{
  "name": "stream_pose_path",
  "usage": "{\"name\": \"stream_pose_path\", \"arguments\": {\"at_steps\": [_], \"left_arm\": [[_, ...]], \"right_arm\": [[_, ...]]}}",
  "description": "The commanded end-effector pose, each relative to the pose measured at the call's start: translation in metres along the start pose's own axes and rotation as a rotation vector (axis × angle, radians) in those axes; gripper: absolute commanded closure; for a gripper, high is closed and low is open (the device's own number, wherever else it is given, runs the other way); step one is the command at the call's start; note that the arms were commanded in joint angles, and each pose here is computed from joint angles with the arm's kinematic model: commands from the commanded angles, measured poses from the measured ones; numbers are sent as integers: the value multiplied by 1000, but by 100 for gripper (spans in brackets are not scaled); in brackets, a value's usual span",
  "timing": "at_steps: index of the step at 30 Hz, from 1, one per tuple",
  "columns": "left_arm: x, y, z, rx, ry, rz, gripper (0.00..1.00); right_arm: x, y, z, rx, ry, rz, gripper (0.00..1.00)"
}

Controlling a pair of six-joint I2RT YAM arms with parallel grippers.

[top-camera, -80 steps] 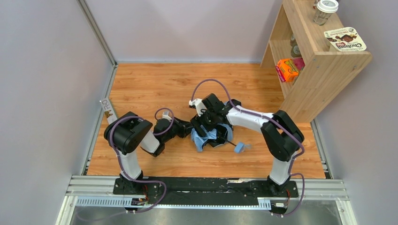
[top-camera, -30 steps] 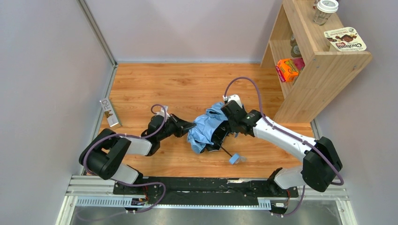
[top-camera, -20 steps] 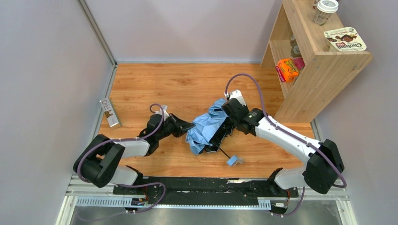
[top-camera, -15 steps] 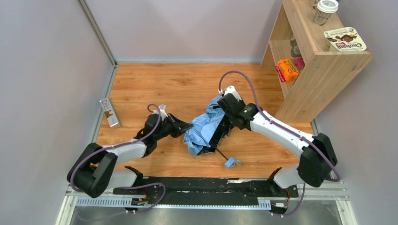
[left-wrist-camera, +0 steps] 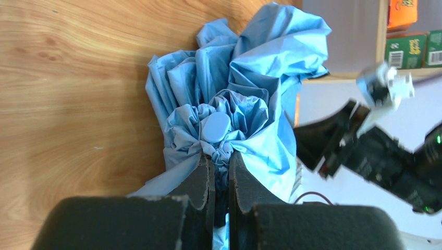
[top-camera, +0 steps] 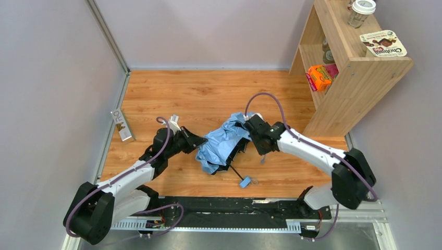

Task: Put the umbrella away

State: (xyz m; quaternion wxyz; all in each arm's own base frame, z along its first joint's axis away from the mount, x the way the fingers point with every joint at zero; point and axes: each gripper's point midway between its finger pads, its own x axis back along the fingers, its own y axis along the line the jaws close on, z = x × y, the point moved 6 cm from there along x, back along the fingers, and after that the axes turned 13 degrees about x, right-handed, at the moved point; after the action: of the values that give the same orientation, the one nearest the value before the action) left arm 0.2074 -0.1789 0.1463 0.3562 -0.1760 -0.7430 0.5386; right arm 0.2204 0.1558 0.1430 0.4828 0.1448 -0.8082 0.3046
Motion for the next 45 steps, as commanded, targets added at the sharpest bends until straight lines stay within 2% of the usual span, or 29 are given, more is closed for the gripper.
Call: {"name": "stream_pose_path", "arguments": {"at_steps": [1, 2, 3, 8, 10, 11, 12, 13, 15, 20, 22, 23, 26, 27, 28, 31, 34, 39, 45], "left_arm": [[-1, -15, -14, -73, -18, 40, 100], [-2, -15, -13, -72, -12, 41, 100], [-2, -14, -13, -64, -10, 45, 100], [0, -8, -11, -55, -16, 46, 100], [2, -7, -11, -61, -24, 41, 100], [3, -8, -12, -63, -24, 44, 100], [3, -10, -11, -60, -22, 49, 100], [3, -12, -12, -63, -22, 58, 100], [3, -13, -11, -68, -12, 63, 100], [3, -14, -10, -55, -2, 68, 100], [4, -15, -10, -59, 0, 70, 100], [4, -15, -9, -56, 3, 66, 100], [6, -13, -9, -46, -2, 48, 100], [6, -11, -9, -41, 0, 32, 100], [7, -10, -9, -37, -3, 25, 100], [6, -4, -9, -28, -13, -9, 100], [6, 0, -11, -28, -30, -28, 100], [7, -1, -19, -44, -50, -23, 100], [7, -6, -18, -59, -30, -6, 100]], "right_arm": [[22, 37, 14, -145, -104, -297, 83], [23, 34, 17, -152, -113, -280, 97], [23, 28, 20, -165, -106, -234, 100], [33, -1, 10, -131, -146, -50, 100], [41, -2, -1, -104, -183, -73, 100], [43, 0, -6, -86, -210, -103, 77], [42, 5, -11, -68, -240, -147, 27], [39, 13, -12, -43, -255, -202, 18], [24, 24, -16, -10, -315, -246, 12], [-25, 33, -39, -4, -375, -171, 11], [-44, 21, -41, -38, -331, 0, 14], [-54, 13, -38, -42, -288, 99, 22], [-51, 3, -35, -11, -199, 277, 79], [-38, 2, -37, 13, -208, 347, 92], [-23, 1, -38, 28, -219, 386, 100], [17, 1, -36, 72, -231, 380, 100], [46, 2, -26, 81, -159, 264, 100], [80, 2, 9, 7, -85, 175, 100], [131, -4, -3, -22, -364, 82, 100]]}}
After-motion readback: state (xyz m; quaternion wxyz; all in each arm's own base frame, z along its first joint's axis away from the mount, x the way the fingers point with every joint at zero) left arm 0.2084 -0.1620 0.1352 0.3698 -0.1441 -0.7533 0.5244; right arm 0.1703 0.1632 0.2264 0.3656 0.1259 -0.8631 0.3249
